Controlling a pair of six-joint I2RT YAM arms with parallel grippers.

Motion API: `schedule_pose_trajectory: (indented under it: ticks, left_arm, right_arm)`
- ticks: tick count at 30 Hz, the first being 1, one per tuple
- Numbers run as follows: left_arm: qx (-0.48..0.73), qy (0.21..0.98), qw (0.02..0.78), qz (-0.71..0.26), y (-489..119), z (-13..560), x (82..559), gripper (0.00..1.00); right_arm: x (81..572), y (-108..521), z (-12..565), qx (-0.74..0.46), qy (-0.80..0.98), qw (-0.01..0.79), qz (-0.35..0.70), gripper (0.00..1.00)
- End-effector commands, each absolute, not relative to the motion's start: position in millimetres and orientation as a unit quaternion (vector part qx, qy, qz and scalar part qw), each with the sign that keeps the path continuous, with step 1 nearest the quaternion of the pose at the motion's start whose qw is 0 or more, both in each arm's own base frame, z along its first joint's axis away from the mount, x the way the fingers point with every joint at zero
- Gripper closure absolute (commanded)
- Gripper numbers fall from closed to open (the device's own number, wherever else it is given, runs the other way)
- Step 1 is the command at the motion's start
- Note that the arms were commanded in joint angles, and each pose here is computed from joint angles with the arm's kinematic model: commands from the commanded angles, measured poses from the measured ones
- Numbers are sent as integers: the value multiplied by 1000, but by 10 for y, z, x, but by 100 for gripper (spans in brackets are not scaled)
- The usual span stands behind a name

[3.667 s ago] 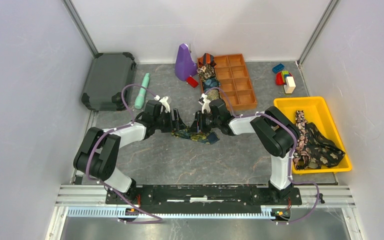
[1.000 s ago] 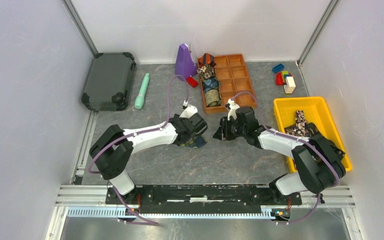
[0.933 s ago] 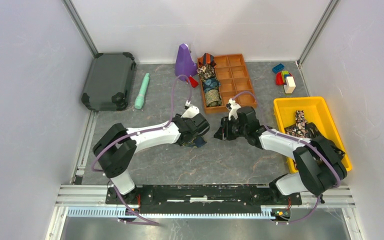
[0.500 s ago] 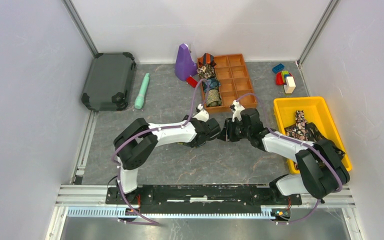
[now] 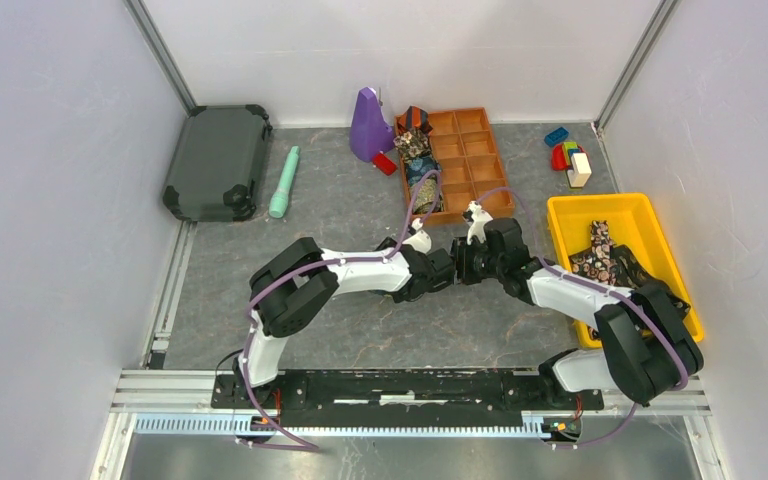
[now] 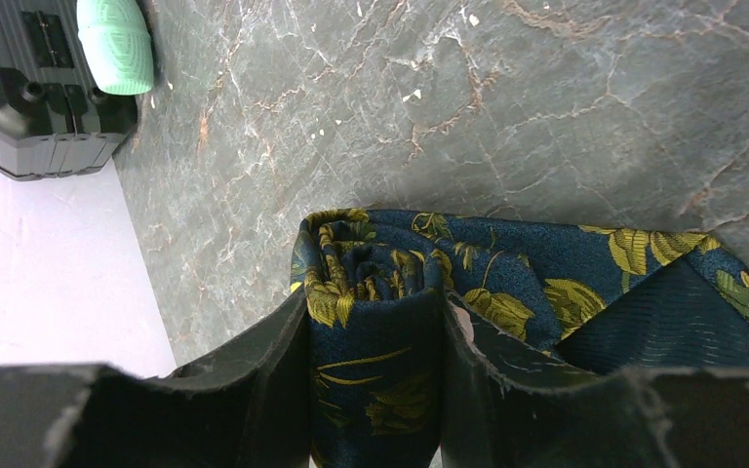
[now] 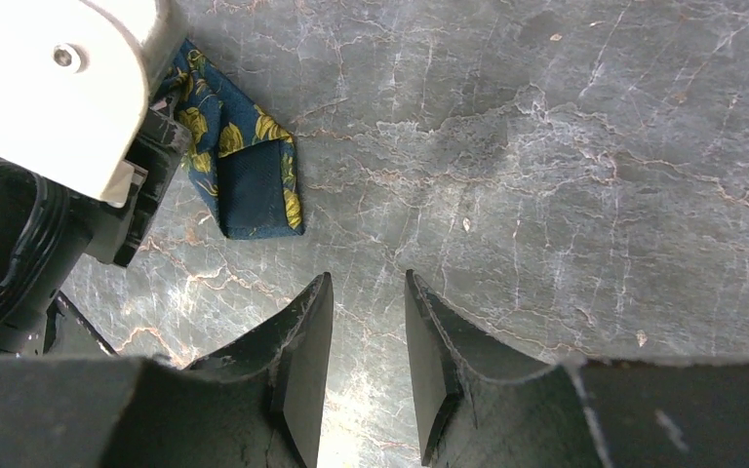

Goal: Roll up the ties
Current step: Roll the tie at the center of the board.

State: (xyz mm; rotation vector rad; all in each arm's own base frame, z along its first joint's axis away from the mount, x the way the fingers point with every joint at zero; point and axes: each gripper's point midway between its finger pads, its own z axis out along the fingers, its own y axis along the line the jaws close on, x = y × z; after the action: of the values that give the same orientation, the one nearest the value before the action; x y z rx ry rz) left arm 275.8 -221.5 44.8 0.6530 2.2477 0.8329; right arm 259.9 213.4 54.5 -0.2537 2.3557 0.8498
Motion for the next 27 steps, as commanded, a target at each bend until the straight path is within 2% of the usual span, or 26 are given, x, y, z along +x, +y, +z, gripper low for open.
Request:
schedule_pose_trajectory:
  ticks: [1,9,27]
  left_arm:
    - [231,876,323,275,-2421,341,2713,55]
    - [240,878,322,261,-2460,422,2693,33]
    - [238,882,332,235,-2545,767,2680,17]
  right_arm:
    - [2639,2125,638,-103,883,324,324,61]
    - [2743,2157,784,-108,879,333,323,60]
    - [3049,2241,1075,-111,875,354,311,60]
